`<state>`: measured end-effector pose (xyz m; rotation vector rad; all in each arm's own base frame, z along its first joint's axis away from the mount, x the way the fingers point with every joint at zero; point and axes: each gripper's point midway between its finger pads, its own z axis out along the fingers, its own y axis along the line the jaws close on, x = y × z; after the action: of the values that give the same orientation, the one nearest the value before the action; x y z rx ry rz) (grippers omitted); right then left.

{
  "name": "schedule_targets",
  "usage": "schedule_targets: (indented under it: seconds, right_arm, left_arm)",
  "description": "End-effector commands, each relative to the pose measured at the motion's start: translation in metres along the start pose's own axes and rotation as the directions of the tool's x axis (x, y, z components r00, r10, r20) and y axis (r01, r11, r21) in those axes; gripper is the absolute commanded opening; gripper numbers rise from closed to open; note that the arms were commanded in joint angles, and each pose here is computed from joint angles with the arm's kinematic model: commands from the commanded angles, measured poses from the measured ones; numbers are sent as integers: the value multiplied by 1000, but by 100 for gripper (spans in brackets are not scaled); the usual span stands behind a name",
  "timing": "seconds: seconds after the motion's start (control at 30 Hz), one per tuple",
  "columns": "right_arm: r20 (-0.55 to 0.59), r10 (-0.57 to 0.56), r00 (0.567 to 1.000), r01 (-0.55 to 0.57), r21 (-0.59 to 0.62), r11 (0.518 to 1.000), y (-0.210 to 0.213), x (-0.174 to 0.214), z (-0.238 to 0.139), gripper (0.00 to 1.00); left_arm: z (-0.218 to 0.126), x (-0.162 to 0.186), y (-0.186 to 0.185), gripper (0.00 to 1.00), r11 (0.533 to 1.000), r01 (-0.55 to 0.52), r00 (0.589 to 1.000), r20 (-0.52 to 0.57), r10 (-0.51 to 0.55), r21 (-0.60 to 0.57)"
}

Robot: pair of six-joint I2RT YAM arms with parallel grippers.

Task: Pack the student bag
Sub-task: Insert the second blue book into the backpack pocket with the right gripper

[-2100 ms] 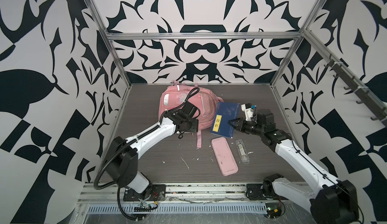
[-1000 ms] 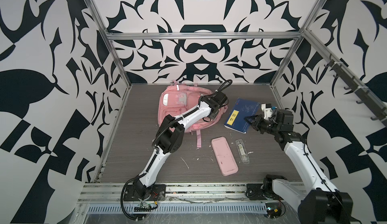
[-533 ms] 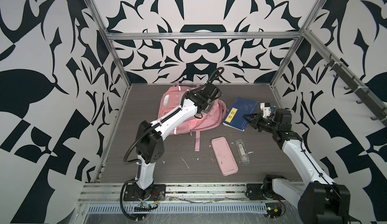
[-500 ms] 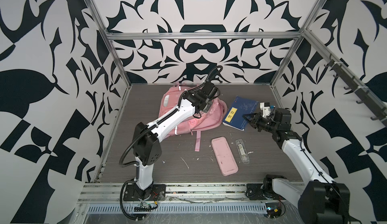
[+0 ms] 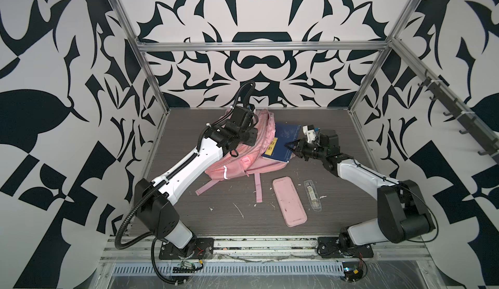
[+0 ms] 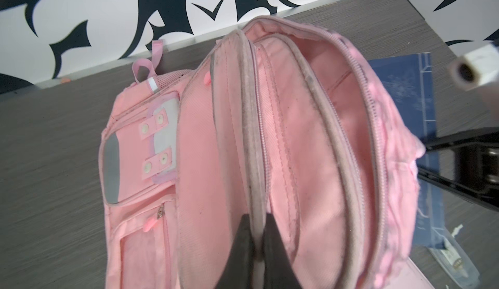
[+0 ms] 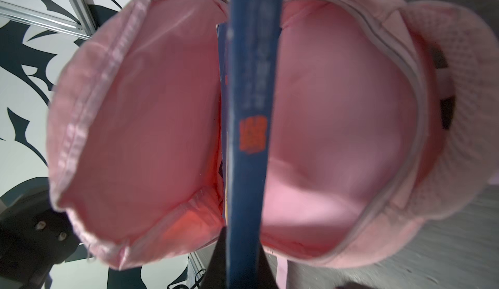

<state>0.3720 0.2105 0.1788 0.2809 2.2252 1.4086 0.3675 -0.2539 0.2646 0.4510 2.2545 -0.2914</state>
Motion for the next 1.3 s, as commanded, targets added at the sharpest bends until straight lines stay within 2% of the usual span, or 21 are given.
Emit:
schedule_targets:
  seconds: [0.0,0.2,0.4,0.53,0.73,0.8,0.9,1.0,1.13,1.27]
  right_arm:
    - [61,-104,993,111,-118,987,49,-21,23,0]
    - [-14,-70,997,65,-220,973,60,-10,84,0]
    - [-91,-22,996,-16,-393,920,88,4,138,0]
    - [-166,4,986,-64,-359,931,78,21,175,0]
    - [-235,-2,972,-55,-236,970,54,38,210,0]
    - [-262,-19,965,-25,-165,986,43,43,217,8]
    - [-309,-51,950,29,-76,997,30,50,219,29]
    - [-315,-96,944,96,-14,995,21,48,209,45]
    - [-325,-159,932,202,104,974,10,40,189,59]
    - [-310,-172,935,226,150,962,5,29,161,69]
  left_arm:
    - [-29,-36,-1,0,992,88,984,145,-101,95]
    - [-32,-35,0,0,989,92,984,141,-107,114]
    - [-31,-34,0,0,989,90,986,132,-105,119]
    - [-29,-32,-1,0,988,90,987,123,-106,126]
    - [-26,-29,-2,0,986,101,987,113,-116,136]
    - [-24,-28,-4,0,984,108,987,106,-124,143]
    - [-22,-27,-5,0,982,116,986,100,-131,150]
    - [-21,-27,-5,0,981,119,986,99,-135,150]
    - [-20,-26,-4,0,981,123,986,97,-139,150]
    - [-17,-26,-5,0,980,130,985,90,-144,151]
